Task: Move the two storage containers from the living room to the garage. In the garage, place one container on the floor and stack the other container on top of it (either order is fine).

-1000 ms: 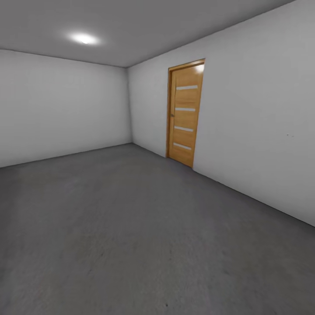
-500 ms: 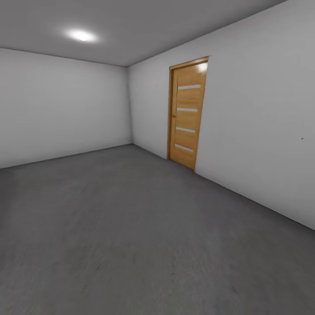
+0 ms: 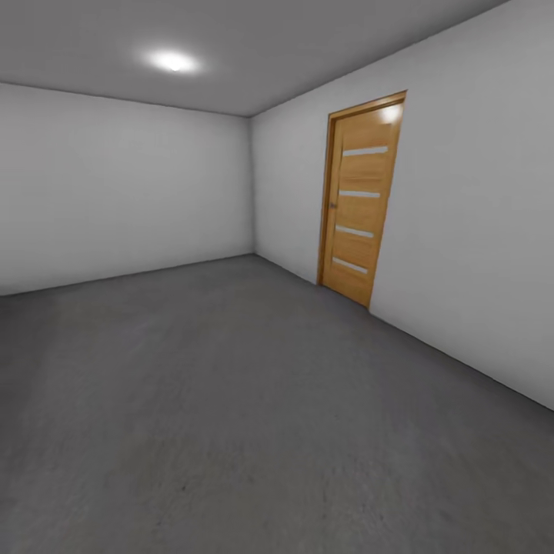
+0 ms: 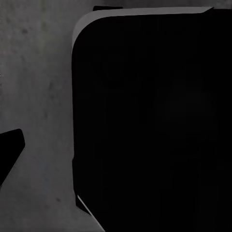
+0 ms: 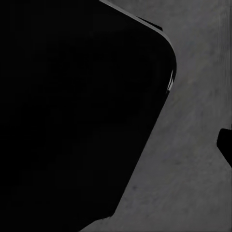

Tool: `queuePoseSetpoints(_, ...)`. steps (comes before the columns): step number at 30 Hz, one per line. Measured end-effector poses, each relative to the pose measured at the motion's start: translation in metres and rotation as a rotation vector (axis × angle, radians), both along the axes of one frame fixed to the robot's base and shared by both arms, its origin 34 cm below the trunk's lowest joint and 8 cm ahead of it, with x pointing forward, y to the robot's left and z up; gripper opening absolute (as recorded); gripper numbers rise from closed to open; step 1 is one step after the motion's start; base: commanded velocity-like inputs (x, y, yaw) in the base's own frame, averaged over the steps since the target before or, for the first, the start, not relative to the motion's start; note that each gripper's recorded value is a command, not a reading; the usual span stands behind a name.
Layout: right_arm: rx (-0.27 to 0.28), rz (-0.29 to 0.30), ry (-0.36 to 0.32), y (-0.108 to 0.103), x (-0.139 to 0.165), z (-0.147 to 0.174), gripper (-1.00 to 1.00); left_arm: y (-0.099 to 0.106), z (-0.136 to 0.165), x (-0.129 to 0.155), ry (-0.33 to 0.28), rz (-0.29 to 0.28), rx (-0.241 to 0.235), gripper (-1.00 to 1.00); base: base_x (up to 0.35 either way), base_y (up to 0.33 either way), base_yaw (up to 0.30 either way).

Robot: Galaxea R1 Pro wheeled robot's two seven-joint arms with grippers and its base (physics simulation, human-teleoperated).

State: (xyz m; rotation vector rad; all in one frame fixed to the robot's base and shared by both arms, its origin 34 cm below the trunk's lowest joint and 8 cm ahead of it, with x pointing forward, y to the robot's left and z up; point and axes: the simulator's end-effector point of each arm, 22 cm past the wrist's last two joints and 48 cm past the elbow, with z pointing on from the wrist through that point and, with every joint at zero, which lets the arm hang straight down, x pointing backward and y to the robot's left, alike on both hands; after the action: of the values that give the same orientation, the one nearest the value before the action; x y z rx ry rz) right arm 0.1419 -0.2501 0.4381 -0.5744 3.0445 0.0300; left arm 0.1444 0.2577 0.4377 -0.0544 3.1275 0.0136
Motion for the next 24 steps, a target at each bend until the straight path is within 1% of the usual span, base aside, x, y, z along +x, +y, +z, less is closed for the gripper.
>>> queuePoseSetpoints(24, 0.005, 0.000, 0.002, 0.0008, -0.0004, 0.0000, 1.00, 0.0002, 0.0000, 0.0000, 0.000, 0.000, 0.000, 1.00, 0.322, 0.000, 0.001)
